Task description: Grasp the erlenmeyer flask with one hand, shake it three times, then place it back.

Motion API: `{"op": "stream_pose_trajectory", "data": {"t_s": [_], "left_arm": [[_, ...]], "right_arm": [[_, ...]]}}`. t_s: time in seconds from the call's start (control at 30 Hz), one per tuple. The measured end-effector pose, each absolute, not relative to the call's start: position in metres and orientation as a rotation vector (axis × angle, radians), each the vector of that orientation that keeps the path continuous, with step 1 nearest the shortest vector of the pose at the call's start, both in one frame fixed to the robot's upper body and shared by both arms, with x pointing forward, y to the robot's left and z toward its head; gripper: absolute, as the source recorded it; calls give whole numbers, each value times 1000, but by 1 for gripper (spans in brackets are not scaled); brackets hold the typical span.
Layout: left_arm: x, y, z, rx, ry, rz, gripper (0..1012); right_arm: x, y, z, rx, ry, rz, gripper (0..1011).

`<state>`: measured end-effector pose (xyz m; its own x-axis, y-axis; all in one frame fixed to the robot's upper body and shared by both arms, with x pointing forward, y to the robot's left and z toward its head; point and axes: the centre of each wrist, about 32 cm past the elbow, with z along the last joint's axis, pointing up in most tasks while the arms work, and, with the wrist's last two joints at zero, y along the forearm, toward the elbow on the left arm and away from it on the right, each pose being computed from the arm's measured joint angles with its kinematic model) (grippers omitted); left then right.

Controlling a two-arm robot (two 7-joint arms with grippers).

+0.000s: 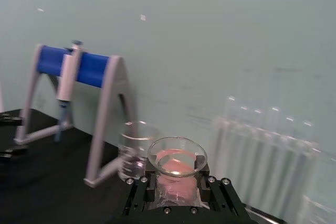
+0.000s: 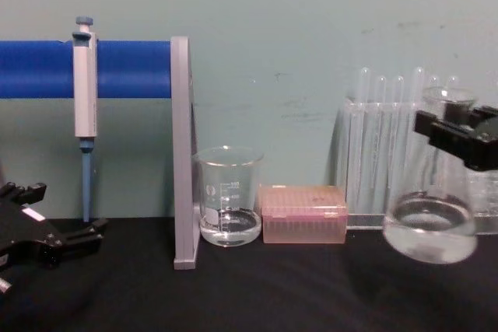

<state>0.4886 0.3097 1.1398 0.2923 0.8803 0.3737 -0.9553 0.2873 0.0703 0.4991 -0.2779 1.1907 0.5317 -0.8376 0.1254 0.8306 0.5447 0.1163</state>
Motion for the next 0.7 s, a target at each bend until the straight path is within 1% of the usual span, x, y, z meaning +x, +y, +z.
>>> {"op": "stream_pose_trajectory", "data": {"t_s": [0.13,0.33,0.5,0.7], "left_arm": [[489,310,1140,304,-285,1248,1001],[489,310,1140,304,-285,1248,1001],[489,310,1140,304,-285,1248,1001],[489,310,1140,304,-285,1248,1001]], "right_arm": [[496,-282,1189,36,-169,-1042,450],[498,-280,1188,34,-166,-1041,449],[505,-269,1187,37,-158,-976,449],[514,-251,1185,42,-140,-849,450]]}}
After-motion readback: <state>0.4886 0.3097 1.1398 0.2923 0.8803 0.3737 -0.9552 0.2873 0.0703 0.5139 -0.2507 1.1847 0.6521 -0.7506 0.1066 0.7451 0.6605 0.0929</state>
